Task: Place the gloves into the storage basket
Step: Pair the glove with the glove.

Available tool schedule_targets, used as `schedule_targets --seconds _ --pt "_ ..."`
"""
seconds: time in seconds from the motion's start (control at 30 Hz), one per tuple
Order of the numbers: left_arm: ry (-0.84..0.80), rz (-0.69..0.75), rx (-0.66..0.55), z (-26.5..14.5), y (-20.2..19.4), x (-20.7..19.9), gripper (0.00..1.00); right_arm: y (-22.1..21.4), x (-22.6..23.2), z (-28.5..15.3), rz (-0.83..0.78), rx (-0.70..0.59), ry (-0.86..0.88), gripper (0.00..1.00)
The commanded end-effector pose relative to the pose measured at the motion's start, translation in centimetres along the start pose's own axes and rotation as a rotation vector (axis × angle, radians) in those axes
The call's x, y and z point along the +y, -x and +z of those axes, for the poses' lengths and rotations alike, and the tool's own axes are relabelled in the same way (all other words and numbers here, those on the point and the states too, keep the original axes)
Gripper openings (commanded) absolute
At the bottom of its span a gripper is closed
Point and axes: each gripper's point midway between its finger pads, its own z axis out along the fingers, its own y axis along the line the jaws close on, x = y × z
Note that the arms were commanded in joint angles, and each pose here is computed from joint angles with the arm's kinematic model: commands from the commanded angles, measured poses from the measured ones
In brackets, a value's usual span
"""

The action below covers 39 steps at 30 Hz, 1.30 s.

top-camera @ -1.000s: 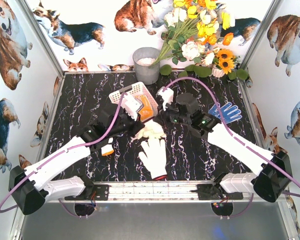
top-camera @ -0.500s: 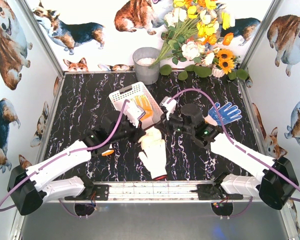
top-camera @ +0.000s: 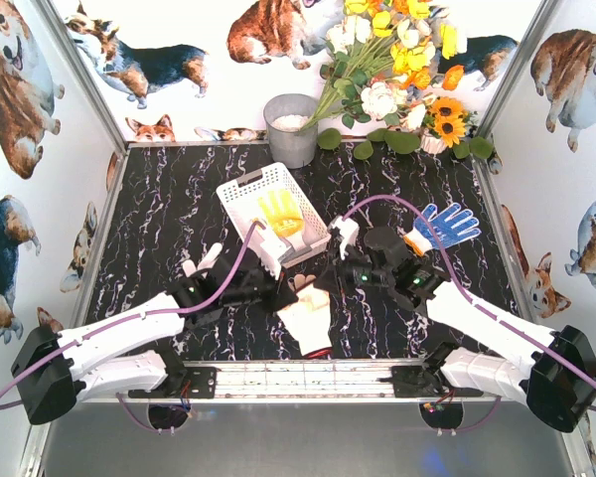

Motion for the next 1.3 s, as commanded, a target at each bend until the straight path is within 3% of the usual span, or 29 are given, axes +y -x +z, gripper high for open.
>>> schedule_targets --seconds 0.0,0.3,0.43,0.57,0.7,0.83,0.93,1.03,1.27 --pt "-0.067 -0.12 0.032 0.5 -2.3 -2.0 0.0 -0.2 1.3 -0.2 0.143 -0.022 0.001 0.07" --pt "-0.085 -0.179 0.111 2.1 -6.3 -4.0 0.0 -4.5 2.2 0.2 0.238 0.073 -0.021 0.1" --pt "-0.097 -0.208 0.129 2.9 -7.8 -4.2 0.01 -5.2 3.0 -0.2 0.284 0.093 0.008 0.23" --pt "-0.126 -0.227 0.097 2.7 -7.4 -4.7 0.3 -4.6 3.4 -1.2 0.288 0.077 0.006 0.44" --pt "-0.133 -0.212 0.048 1.1 -5.9 -5.1 0.54 -2.9 4.1 -2.5 0.273 0.037 0.009 0.54" --pt "-0.105 -0.202 -0.012 -1.0 -3.9 -5.1 0.71 -1.5 4.4 -3.5 0.27 0.004 -0.008 0.58" --pt "-0.039 -0.223 -0.086 -2.2 -2.2 -4.1 0.77 -1.0 4.0 -3.7 0.307 0.0 -0.05 0.6" --pt "0.098 -0.274 -0.14 -2.5 -1.7 -1.7 0.77 -1.8 2.0 -3.5 0.393 0.022 -0.175 0.6" --pt "0.363 -0.409 -0.117 -0.5 -2.5 2.8 0.52 -5.4 -1.7 -2.1 0.625 0.071 -0.349 0.53"
